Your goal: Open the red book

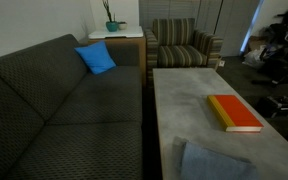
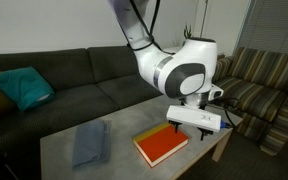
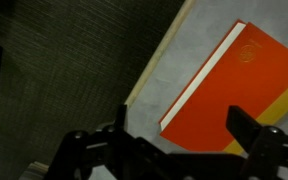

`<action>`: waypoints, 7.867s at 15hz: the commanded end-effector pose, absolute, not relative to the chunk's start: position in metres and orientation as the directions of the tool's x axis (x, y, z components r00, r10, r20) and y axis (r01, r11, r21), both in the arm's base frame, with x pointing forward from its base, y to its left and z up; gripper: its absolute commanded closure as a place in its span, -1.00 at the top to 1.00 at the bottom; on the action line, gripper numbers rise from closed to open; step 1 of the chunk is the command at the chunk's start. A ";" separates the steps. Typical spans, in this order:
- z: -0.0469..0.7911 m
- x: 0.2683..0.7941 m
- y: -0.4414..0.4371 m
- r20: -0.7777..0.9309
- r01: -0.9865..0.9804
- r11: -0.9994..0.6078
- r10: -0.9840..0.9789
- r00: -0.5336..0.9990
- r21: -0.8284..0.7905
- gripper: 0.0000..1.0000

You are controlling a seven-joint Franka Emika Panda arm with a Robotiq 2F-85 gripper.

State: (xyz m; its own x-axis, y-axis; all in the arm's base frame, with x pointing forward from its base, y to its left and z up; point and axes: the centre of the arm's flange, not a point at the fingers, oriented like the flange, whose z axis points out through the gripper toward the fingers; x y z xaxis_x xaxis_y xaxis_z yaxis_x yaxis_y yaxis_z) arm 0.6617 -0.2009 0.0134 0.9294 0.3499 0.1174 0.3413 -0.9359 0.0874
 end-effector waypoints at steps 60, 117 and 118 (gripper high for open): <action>-0.187 0.672 -0.189 -0.317 -0.297 -0.929 -0.221 0.922 -0.218 -1.00; -0.212 0.637 -0.194 -0.437 -0.624 -0.763 -0.510 0.740 -0.166 -1.00; -0.214 0.635 -0.193 -0.488 -0.608 -0.780 -0.479 0.730 -0.144 -1.00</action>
